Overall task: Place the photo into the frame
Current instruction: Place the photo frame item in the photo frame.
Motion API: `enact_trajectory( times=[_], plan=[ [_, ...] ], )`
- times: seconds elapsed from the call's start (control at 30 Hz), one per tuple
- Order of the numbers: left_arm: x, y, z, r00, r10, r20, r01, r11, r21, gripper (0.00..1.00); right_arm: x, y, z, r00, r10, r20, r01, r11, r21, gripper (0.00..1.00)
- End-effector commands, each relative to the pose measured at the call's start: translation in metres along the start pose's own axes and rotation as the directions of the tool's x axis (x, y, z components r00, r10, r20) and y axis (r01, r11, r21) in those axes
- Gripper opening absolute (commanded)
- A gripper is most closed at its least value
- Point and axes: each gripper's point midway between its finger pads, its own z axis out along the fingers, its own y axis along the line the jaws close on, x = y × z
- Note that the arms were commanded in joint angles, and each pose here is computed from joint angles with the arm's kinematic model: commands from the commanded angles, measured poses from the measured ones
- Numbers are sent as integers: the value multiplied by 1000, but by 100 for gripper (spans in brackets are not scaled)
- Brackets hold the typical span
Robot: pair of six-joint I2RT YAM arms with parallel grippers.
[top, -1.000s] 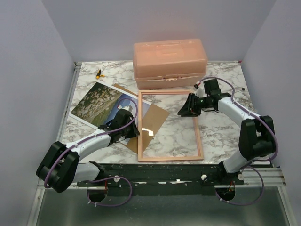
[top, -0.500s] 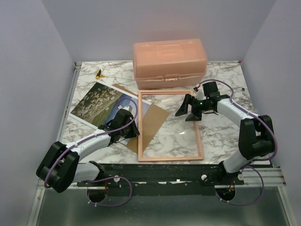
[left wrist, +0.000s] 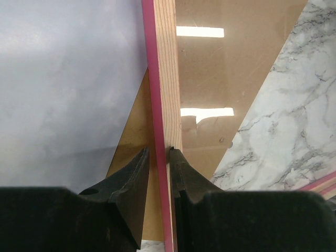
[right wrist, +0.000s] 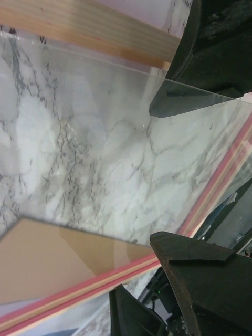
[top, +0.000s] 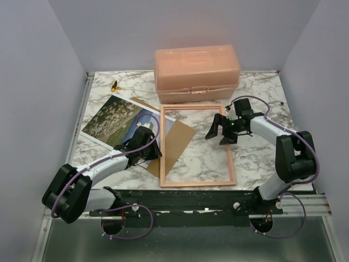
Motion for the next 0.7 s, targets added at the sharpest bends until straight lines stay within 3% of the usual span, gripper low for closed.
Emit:
enact_trajectory(
  times=[0.0,0.67],
  plan=[
    [22,29,2,997,22,-72,-29,994,-102,23,0,-24,10,1000,-21,10,20,995,100,100],
    [22,29,3,997,25,-72,-32,994,-102,23,-4,-50,-1,999,-13,47,-3,945,326,100]
  ],
)
